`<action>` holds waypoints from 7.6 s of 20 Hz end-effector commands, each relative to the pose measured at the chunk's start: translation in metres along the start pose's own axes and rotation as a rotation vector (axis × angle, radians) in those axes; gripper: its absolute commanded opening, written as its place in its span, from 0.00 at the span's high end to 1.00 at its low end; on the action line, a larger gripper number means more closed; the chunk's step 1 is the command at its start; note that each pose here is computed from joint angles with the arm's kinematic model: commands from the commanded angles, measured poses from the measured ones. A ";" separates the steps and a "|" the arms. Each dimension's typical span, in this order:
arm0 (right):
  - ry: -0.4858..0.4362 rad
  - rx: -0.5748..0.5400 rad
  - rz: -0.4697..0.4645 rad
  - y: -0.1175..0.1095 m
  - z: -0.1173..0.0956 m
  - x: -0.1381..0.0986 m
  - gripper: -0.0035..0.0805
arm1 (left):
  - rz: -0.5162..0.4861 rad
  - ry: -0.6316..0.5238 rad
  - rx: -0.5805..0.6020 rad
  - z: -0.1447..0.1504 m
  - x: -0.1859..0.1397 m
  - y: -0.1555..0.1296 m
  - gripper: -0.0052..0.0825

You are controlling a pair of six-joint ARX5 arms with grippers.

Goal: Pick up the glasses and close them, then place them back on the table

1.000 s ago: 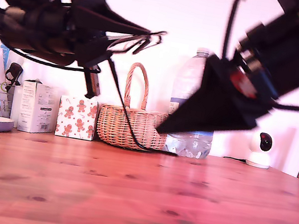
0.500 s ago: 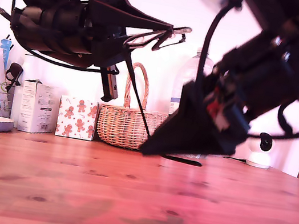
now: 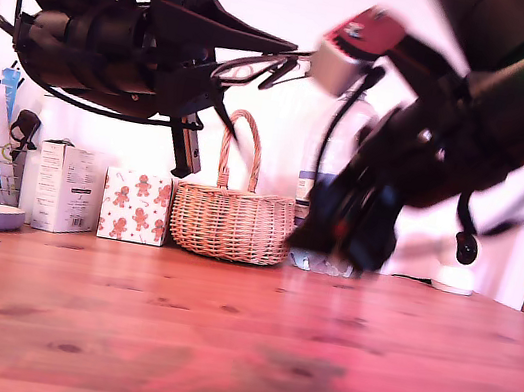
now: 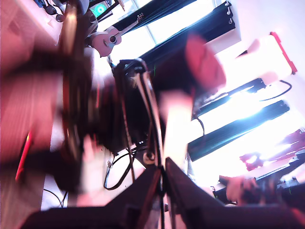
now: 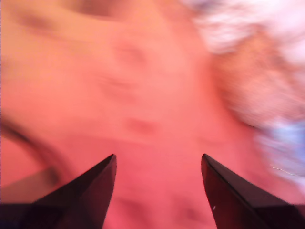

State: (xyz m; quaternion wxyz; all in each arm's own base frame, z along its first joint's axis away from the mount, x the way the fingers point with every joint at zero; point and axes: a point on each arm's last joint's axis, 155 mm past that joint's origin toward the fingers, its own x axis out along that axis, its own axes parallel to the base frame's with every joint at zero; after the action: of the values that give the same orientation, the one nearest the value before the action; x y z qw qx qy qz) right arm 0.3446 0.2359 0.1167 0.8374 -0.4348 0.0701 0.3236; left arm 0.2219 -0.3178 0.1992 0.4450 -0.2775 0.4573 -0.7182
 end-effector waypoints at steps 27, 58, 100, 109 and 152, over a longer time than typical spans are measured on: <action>-0.159 0.711 0.214 0.003 0.044 -0.008 0.97 | -0.088 -0.076 0.064 0.017 -0.013 -0.007 0.97; 0.033 0.742 0.186 -0.008 -0.003 -0.020 0.97 | 0.487 0.185 0.136 -0.017 -0.026 0.089 0.97; -0.101 0.794 -0.098 -0.086 -0.021 -0.137 0.97 | 0.567 0.280 -0.038 -0.054 -0.018 0.173 0.96; -0.102 0.794 -0.098 -0.086 -0.021 -0.137 0.97 | 0.631 0.344 0.011 -0.060 -0.004 0.184 0.57; -0.130 0.796 -0.091 -0.088 -0.015 -0.137 0.97 | 1.095 0.552 0.141 -0.018 -0.043 0.192 0.54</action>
State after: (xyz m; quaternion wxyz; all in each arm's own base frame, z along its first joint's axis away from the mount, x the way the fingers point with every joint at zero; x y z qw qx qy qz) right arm 0.2924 0.1221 0.2266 0.9569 -0.0601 0.1147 0.2600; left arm 0.3025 -0.3102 0.0251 0.6374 0.2154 0.5787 -0.4609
